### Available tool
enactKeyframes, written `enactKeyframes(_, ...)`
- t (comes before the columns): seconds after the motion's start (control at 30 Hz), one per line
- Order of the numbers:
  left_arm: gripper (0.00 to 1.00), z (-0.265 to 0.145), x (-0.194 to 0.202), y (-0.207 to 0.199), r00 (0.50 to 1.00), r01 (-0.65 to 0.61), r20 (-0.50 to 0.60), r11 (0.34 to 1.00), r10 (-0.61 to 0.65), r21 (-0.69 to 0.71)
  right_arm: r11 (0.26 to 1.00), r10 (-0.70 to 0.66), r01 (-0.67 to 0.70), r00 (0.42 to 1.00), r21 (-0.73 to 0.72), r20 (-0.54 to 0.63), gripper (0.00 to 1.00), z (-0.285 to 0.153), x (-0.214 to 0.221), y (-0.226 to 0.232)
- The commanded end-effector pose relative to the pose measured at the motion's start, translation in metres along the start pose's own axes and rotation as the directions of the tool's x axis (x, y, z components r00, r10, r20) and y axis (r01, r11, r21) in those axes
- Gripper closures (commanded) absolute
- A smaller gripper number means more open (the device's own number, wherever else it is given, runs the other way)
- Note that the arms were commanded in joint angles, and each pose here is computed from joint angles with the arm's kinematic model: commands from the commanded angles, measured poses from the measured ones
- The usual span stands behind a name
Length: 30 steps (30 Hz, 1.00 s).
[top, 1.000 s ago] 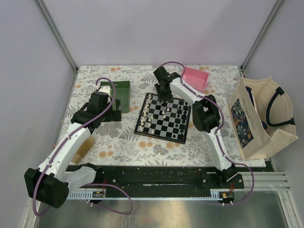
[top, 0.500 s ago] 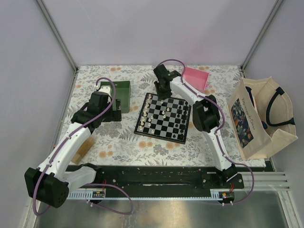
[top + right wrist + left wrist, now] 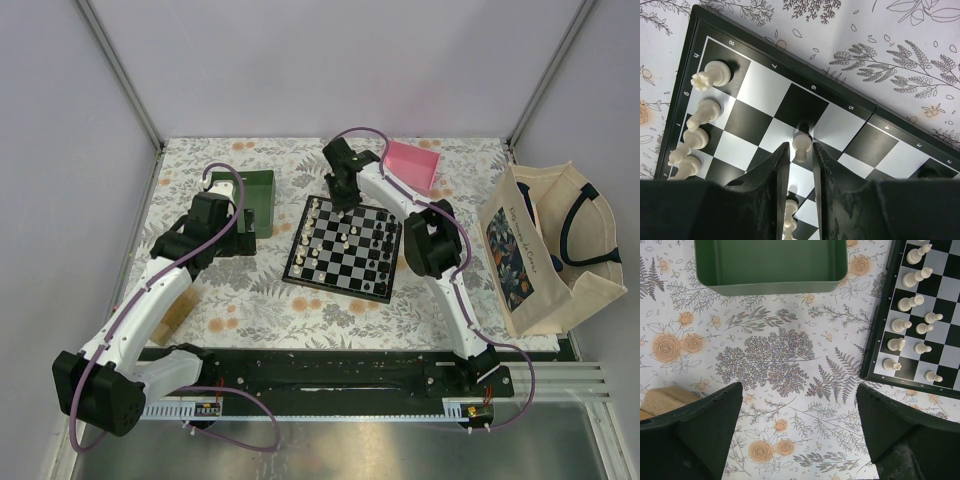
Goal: Set up the chess pieces on the board
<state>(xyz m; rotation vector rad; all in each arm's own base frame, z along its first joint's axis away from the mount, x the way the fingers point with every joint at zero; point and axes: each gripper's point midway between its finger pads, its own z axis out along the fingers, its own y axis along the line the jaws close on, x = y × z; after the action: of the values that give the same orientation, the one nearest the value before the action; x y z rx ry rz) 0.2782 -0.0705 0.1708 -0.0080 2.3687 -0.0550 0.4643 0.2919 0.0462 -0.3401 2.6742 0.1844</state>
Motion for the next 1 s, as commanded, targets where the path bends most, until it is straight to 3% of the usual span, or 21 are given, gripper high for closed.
enactKeyframes(0.0,0.01,0.003,-0.007,-0.002,1.000,-0.005,0.030,1.000,0.004,0.009,1.000,-0.015,0.016,1.000,-0.015,0.023,0.67,-0.008,-0.008,0.008)
enactKeyframes(0.2,0.01,0.003,-0.007,-0.002,1.000,-0.004,0.027,1.000,0.004,0.009,1.000,-0.020,0.020,0.999,-0.015,0.029,0.74,-0.010,-0.010,0.008)
enactKeyframes(0.4,0.01,0.003,-0.008,-0.003,1.000,-0.006,0.030,1.000,0.006,0.016,0.999,-0.010,0.012,0.999,-0.033,0.043,0.90,-0.013,-0.015,0.013)
enactKeyframes(0.97,0.01,0.003,-0.008,-0.004,1.000,-0.008,0.029,1.000,0.007,0.020,0.997,0.001,0.006,0.996,-0.077,0.088,0.90,0.004,-0.034,0.034)
